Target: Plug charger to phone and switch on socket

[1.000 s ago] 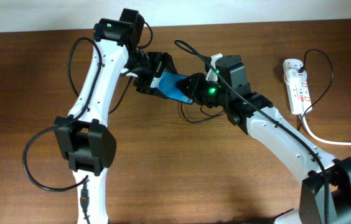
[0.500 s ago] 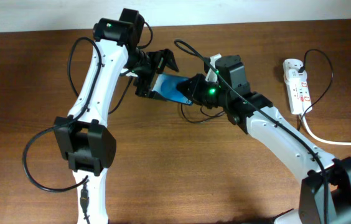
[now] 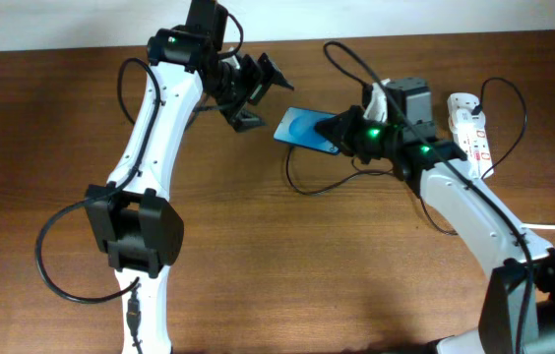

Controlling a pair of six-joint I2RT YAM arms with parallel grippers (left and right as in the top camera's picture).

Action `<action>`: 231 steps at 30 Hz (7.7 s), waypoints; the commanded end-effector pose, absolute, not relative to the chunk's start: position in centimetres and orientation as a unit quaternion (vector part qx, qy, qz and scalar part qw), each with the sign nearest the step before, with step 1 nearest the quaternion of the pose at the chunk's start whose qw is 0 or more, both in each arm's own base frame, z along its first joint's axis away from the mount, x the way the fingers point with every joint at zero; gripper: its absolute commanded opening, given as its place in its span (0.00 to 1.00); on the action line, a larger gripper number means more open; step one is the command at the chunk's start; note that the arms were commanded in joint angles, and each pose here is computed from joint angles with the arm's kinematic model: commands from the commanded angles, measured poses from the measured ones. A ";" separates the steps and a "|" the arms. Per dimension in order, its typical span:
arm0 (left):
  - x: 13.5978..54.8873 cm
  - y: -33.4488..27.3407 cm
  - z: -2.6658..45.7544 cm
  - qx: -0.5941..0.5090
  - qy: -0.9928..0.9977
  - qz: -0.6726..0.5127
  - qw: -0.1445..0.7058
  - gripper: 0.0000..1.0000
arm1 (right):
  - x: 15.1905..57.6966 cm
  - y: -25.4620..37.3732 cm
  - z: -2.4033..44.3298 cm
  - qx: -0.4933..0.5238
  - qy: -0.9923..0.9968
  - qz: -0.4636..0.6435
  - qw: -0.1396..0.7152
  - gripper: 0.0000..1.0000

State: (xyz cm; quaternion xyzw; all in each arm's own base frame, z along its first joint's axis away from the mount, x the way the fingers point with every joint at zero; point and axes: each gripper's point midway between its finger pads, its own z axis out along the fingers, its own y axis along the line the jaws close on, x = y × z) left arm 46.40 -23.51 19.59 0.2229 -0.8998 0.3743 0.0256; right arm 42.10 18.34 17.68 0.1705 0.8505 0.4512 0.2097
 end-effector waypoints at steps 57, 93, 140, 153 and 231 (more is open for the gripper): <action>47.4 -30.3 28.6 -0.024 -0.743 0.669 0.009 0.68 | 46.6 18.3 25.0 0.476 0.661 0.470 0.340 0.04; 49.4 -31.4 30.0 0.059 -0.737 0.673 0.016 0.00 | 45.5 22.6 25.8 0.440 0.665 0.546 0.256 0.29; 52.9 -8.9 28.6 0.035 -0.724 0.677 -0.128 0.00 | 46.6 22.5 6.2 0.101 0.962 0.241 0.086 0.36; 52.8 -9.0 28.6 0.034 -0.724 0.677 -0.128 0.00 | 46.7 24.1 1.9 0.105 0.966 0.221 0.078 0.31; 44.3 -24.0 30.0 -0.229 -0.668 0.696 -0.128 0.00 | 28.4 17.4 24.4 -0.101 0.828 0.505 0.220 0.04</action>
